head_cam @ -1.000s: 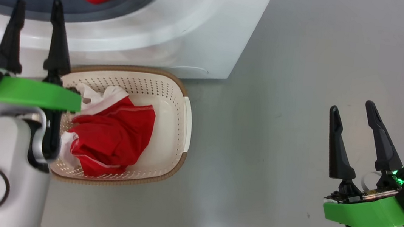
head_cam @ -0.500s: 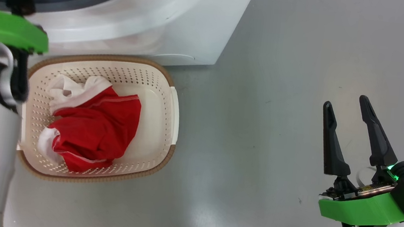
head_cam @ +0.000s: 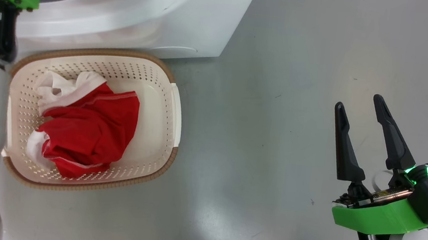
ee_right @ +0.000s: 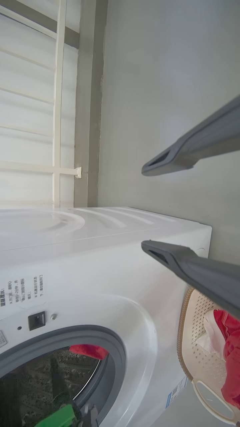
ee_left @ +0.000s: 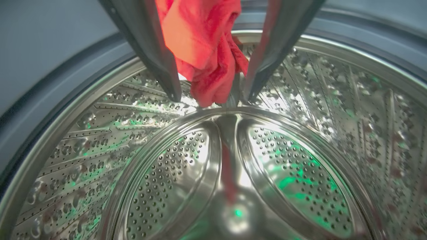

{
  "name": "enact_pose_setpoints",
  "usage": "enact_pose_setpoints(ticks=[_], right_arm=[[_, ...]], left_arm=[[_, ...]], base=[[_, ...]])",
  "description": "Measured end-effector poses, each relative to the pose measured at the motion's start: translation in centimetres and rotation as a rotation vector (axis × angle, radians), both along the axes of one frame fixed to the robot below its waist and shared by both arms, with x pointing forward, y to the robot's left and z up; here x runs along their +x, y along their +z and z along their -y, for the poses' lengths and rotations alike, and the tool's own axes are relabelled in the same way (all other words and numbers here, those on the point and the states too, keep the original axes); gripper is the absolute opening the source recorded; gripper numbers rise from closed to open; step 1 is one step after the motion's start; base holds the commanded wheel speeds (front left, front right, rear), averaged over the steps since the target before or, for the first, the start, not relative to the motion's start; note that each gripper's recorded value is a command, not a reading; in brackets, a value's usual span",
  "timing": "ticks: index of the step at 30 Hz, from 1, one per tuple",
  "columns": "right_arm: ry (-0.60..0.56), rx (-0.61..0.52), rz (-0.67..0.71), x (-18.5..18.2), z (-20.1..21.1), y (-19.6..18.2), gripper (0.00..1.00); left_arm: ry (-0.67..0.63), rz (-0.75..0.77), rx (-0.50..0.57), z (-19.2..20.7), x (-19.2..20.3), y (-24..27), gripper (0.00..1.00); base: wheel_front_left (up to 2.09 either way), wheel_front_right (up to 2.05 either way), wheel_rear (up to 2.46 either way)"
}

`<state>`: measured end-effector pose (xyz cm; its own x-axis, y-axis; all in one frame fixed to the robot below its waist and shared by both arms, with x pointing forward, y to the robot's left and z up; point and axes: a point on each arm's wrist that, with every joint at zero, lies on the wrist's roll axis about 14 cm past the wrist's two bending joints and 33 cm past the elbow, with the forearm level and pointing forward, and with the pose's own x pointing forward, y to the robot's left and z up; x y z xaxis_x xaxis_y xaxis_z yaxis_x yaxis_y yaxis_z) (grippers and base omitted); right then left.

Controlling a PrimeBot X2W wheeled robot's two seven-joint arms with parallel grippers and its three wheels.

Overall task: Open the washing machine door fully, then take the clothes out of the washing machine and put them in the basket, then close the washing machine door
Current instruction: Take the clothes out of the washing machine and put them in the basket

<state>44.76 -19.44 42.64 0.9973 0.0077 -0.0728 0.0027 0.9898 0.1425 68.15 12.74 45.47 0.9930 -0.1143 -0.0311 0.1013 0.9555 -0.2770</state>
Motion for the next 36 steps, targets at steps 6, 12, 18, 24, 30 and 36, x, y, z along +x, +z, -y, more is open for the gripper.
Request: enact_pose_setpoints(ticks=[6,12,18,24,30,36], right_arm=[[0.004,-0.003,0.002,0.2,-0.1,0.0,1.0],[0.014,0.0,-0.008,0.1,-0.4,-0.3,1.0],[0.01,-0.003,-0.012,-0.2,-0.2,-0.2,1.0],[0.008,0.003,-0.016,-0.5,-0.2,-0.2,1.0],[-0.003,0.005,-0.016,-0.8,0.1,0.0,1.0],[-0.009,0.009,-0.007,-0.6,0.4,0.3,1.0]], left_arm=[[-0.074,-0.151,-0.074,2.2,0.3,-2.1,1.0],[-0.133,-0.285,-0.025,3.3,-0.1,-4.3,1.0],[-0.184,-0.401,0.014,4.2,-0.7,-6.0,1.0],[-0.211,-0.477,0.037,4.8,-0.9,-6.8,1.0],[-0.231,-0.526,0.085,5.1,-1.2,-7.8,1.0],[-0.248,-0.533,0.119,5.4,-1.2,-8.0,0.42]], base=[[0.0,0.0,0.0],[0.0,0.0,0.0],[0.0,0.0,0.0],[0.0,0.0,0.0],[0.0,0.0,0.0],[0.0,0.0,0.0]])
